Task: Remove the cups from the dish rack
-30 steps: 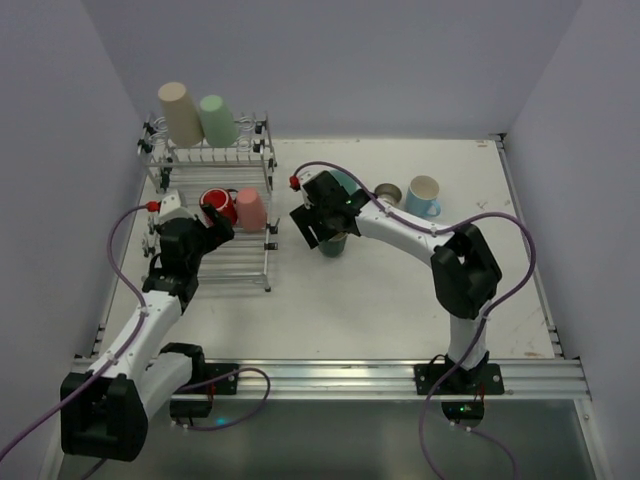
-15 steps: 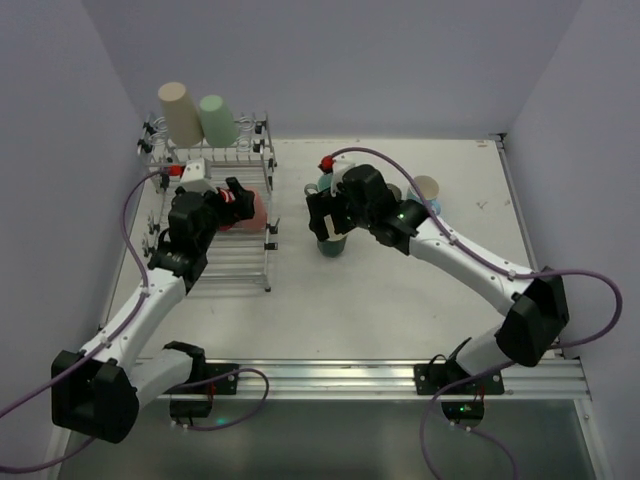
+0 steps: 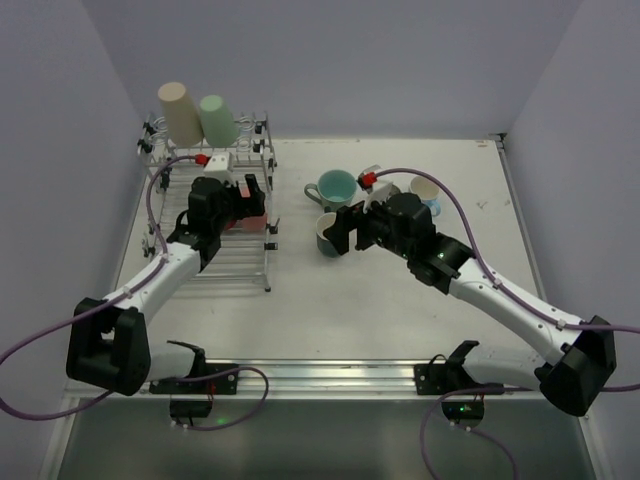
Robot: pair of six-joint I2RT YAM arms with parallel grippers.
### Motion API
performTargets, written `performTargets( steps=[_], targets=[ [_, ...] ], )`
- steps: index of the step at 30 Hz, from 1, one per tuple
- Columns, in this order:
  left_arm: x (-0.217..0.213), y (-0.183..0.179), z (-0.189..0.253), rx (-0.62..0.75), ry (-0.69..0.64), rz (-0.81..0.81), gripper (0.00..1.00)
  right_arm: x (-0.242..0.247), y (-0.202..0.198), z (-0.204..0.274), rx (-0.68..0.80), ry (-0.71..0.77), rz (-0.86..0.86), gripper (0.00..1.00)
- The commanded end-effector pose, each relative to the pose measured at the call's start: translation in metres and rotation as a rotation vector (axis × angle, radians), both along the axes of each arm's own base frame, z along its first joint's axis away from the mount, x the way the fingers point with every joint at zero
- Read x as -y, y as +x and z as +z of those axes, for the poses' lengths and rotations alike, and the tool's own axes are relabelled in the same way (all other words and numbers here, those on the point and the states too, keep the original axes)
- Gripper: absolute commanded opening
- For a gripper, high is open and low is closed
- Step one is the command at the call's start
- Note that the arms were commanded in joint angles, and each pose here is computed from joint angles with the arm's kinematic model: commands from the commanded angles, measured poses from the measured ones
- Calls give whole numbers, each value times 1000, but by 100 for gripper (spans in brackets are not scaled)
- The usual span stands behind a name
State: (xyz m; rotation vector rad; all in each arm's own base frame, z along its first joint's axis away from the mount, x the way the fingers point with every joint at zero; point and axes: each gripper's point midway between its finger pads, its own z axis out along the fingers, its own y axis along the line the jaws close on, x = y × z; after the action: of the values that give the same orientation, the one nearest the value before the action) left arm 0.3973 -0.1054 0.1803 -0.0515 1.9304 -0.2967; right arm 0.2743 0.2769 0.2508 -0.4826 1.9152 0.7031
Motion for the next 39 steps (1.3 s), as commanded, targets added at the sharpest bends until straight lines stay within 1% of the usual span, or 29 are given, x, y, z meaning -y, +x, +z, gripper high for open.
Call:
performTargets(
  steps=[1,7,13,15,17,18,19,22,23,24,28,29,31,32,33,34,35,37,38,39],
  targets=[
    [8,23,38,129,15,-29,99,-7,-2,21,48,89,24,82],
    [8,36,15,76,45,-15,99,-3,-5,27,70,104,23,82],
    [10,42,-3,41,48,-19,96,-2,-6,32,81,115,21,81],
    [10,42,-7,35,43,-15,87,-2,-6,32,79,117,24,81],
    [9,41,-6,47,40,-10,75,-3,-7,33,78,118,29,81],
    [8,41,-6,49,41,-4,65,-3,-7,33,76,120,29,81],
    [8,41,-5,50,41,-3,61,-3,-8,33,74,122,29,81],
    [6,41,-4,53,47,7,56,-4,-8,36,71,131,35,81],
    [5,39,-4,50,46,9,49,-4,-10,37,71,138,37,81],
    [5,38,-3,50,42,12,46,-5,-11,40,72,145,41,81],
    [6,26,22,100,-9,12,39,-9,-14,51,59,184,61,81],
    [6,19,35,124,-34,9,38,-13,-16,54,52,206,74,81],
    [9,9,51,152,-66,-10,36,-23,-26,54,-10,271,117,82],
    [11,-3,66,179,-97,-19,36,-29,-28,67,10,340,140,82],
    [14,-10,73,190,-120,-42,35,-35,-32,61,-49,389,151,84],
    [16,-17,76,192,-143,-53,34,-39,-35,61,-63,425,170,84],
    [24,-32,95,224,-200,-104,33,-47,-41,73,-71,497,205,86],
    [31,-49,101,232,-258,-153,32,-56,-45,71,-80,548,236,88],
    [35,-62,119,271,-320,-181,31,-60,-48,72,-88,570,253,89],
    [44,-73,124,276,-358,-239,31,-62,-50,67,-116,592,259,90]
  ],
)
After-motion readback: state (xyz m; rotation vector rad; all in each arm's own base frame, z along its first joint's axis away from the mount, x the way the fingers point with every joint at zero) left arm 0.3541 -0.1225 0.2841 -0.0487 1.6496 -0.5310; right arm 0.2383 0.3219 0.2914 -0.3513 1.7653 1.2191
